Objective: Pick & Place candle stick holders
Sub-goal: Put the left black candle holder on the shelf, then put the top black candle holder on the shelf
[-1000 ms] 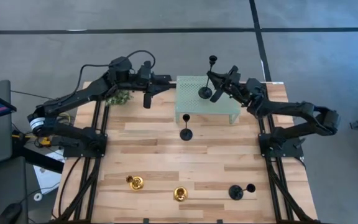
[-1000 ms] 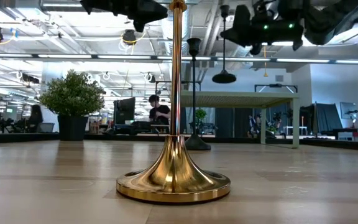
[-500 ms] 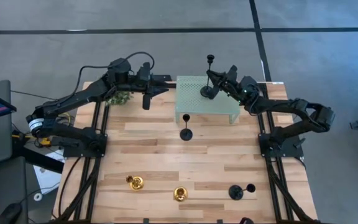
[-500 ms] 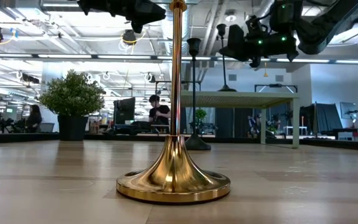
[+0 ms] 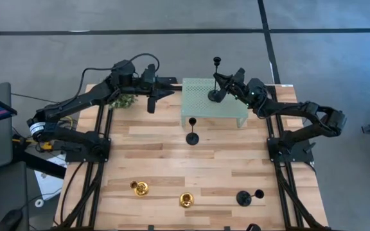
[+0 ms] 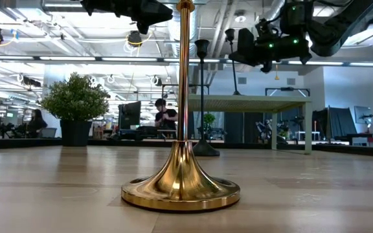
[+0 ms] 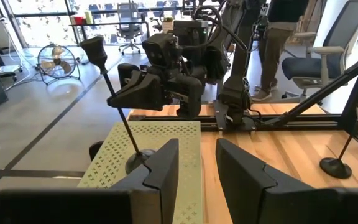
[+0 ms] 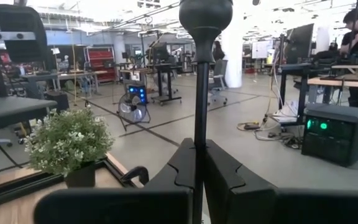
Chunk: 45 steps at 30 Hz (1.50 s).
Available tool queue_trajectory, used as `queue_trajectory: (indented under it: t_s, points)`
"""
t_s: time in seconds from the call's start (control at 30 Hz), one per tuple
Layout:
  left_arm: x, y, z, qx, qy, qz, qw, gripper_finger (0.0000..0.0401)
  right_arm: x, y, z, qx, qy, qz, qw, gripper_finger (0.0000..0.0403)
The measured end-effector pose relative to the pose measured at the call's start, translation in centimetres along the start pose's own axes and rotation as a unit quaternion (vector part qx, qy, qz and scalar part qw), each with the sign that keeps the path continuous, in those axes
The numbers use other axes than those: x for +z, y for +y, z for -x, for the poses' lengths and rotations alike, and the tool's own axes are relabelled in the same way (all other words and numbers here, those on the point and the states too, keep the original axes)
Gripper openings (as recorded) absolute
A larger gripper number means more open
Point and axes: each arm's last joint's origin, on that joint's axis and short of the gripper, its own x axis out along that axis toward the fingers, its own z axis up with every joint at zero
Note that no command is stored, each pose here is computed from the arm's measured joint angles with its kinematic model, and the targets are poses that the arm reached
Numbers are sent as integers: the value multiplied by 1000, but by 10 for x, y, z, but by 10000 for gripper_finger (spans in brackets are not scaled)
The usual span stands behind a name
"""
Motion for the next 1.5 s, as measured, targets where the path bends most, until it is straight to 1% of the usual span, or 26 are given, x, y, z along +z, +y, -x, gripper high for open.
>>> queue_trajectory:
  t_s: [0.17,0.23,0.3,0.4,0.5,0.63,0.8,0.87,0.97,1.1,1.17,1.3,1.5]
  points:
    - [0,0,0,0,0,0,1000,108,-3,1,-2,3,5,-4,1000,1]
    - [0,0,0,0,0,0,1000,108,-4,1,-2,2,10,-12,1000,8]
    - [0,0,0,0,0,1,1000,108,-4,2,-2,4,13,-13,1000,24]
    - [0,0,0,0,1,2,1000,108,-12,3,0,7,44,-12,999,52]
    - [0,0,0,-1,2,2,1000,108,-6,5,0,11,28,-14,999,74]
    - [0,0,0,-1,2,3,1000,108,-11,7,0,14,45,-13,999,105]
    - [0,0,0,-1,2,3,1000,108,-9,12,1,23,42,-13,999,161]
    - [-1,0,0,-1,2,3,1000,108,-4,12,3,21,36,-13,999,185]
    - [-1,0,0,-1,3,3,1000,108,1,11,9,20,49,-8,999,216]
    - [-1,0,0,-1,3,3,1000,108,16,10,19,18,69,4,997,242]
    - [-1,0,0,-1,4,4,1000,108,24,9,25,18,78,12,997,247]
    - [-1,0,0,-1,4,3,1000,108,40,8,40,18,72,23,997,248]
    - [-1,0,0,-1,4,4,1000,108,61,7,72,25,75,34,996,248]
